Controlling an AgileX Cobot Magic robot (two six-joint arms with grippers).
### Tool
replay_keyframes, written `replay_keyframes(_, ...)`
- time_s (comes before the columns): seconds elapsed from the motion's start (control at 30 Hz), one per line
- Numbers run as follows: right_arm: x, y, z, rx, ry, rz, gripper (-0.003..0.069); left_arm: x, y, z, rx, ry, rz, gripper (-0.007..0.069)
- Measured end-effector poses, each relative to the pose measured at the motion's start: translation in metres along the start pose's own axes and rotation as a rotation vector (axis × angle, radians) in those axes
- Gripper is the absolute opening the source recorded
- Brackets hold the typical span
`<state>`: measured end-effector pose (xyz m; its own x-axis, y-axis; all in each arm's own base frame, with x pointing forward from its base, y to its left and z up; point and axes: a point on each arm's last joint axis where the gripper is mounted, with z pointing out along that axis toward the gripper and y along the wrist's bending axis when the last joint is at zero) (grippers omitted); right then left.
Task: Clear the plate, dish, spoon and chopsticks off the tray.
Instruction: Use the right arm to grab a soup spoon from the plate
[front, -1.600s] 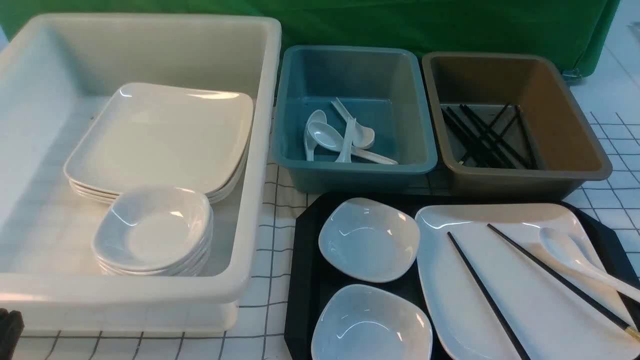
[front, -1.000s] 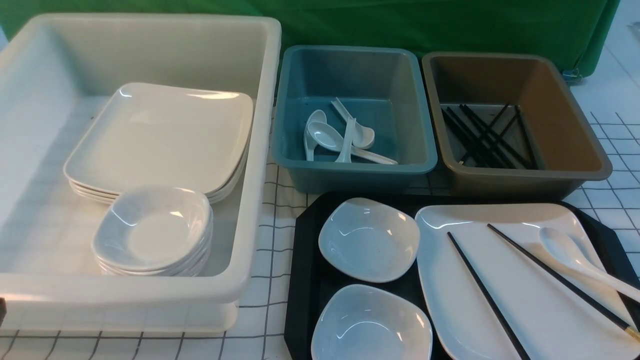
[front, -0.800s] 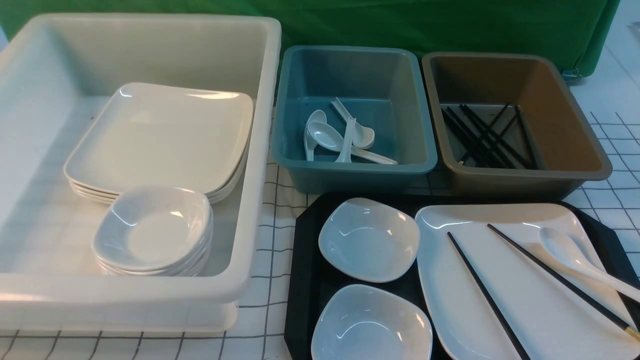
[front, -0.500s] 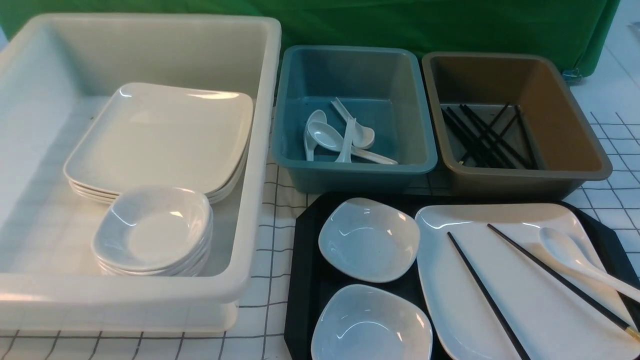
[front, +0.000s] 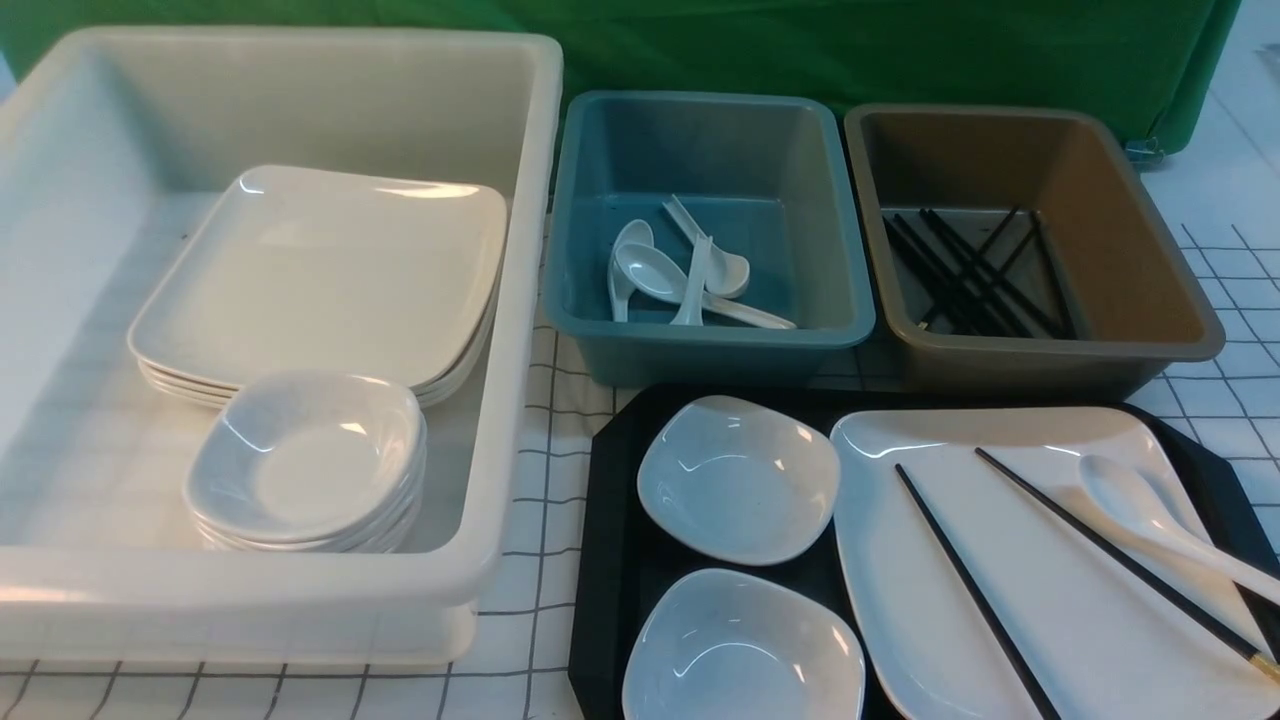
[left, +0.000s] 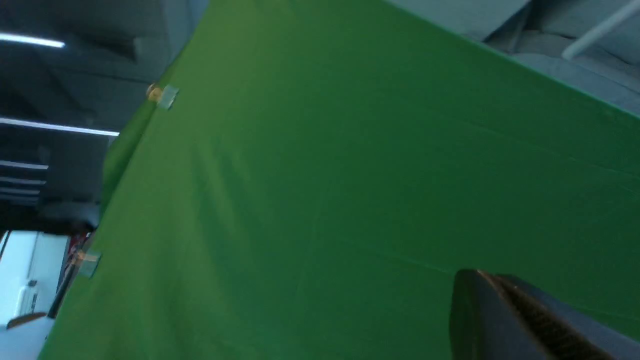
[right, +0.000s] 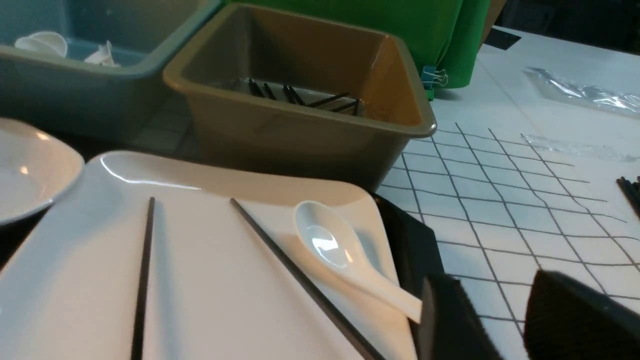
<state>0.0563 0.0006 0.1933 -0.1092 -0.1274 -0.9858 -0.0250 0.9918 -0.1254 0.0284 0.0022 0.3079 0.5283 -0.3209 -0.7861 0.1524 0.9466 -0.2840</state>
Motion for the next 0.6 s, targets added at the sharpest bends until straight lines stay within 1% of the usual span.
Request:
replay_keyframes(0.07, -0.006, 0.0, 0.0, -0.005, -0.071, 0.163, 0.0247, -0.01, -0.005, 0.009, -0.011, 0.069, -0.007, 0.0021)
replay_keyframes(0.17, -0.019, -0.003, -0.002, -0.027, -0.224, 0.558, 0.0247, -0.018, -0.009, 0.026, -0.067, 0.254, -0.022, 0.0021)
replay_keyframes(0.23, -0.027, -0.007, -0.004, -0.048, -0.325, 0.756, 0.0247, -0.014, -0.008, 0.037, -0.117, 0.411, -0.021, 0.0021)
replay_keyframes(0.27, -0.029, -0.007, -0.005, -0.05, -0.343, 0.77, 0.0247, -0.014, -0.009, 0.038, -0.121, 0.425, -0.02, 0.0021)
replay_keyframes(0.3, -0.031, -0.008, -0.006, -0.056, -0.376, 0.808, 0.0247, -0.008, -0.007, 0.041, -0.148, 0.515, -0.015, 0.0021)
replay_keyframes(0.33, -0.034, -0.01, -0.007, -0.061, -0.418, 0.836, 0.0247, 0.002, -0.004, 0.045, -0.183, 0.646, -0.011, 0.0021)
replay_keyframes(0.37, -0.036, -0.011, -0.008, -0.059, -0.438, 0.833, 0.0247, 0.014, -0.002, 0.049, -0.208, 0.759, -0.016, 0.0021)
replay_keyframes(0.43, -0.036, -0.011, -0.008, -0.055, -0.444, 0.817, 0.0247, 0.029, 0.0, 0.049, -0.227, 0.908, -0.027, 0.0021)
replay_keyframes(0.47, -0.036, -0.011, -0.008, -0.054, -0.45, 0.813, 0.0247, 0.035, 0.0, 0.05, -0.223, 0.964, -0.036, 0.0021)
replay_keyframes(0.5, -0.037, -0.011, -0.009, -0.054, -0.452, 0.814, 0.0247, 0.036, 0.0, 0.05, -0.224, 0.969, -0.044, 0.0021)
replay_keyframes(0.53, -0.038, -0.012, -0.009, -0.054, -0.474, 0.815, 0.0247, 0.042, -0.001, 0.051, -0.204, 1.02, -0.053, 0.0021)
replay_keyframes(0.6, -0.041, -0.013, -0.011, -0.061, -0.512, 0.837, 0.0238, 0.047, -0.004, 0.055, -0.142, 1.058, -0.034, 0.0021)
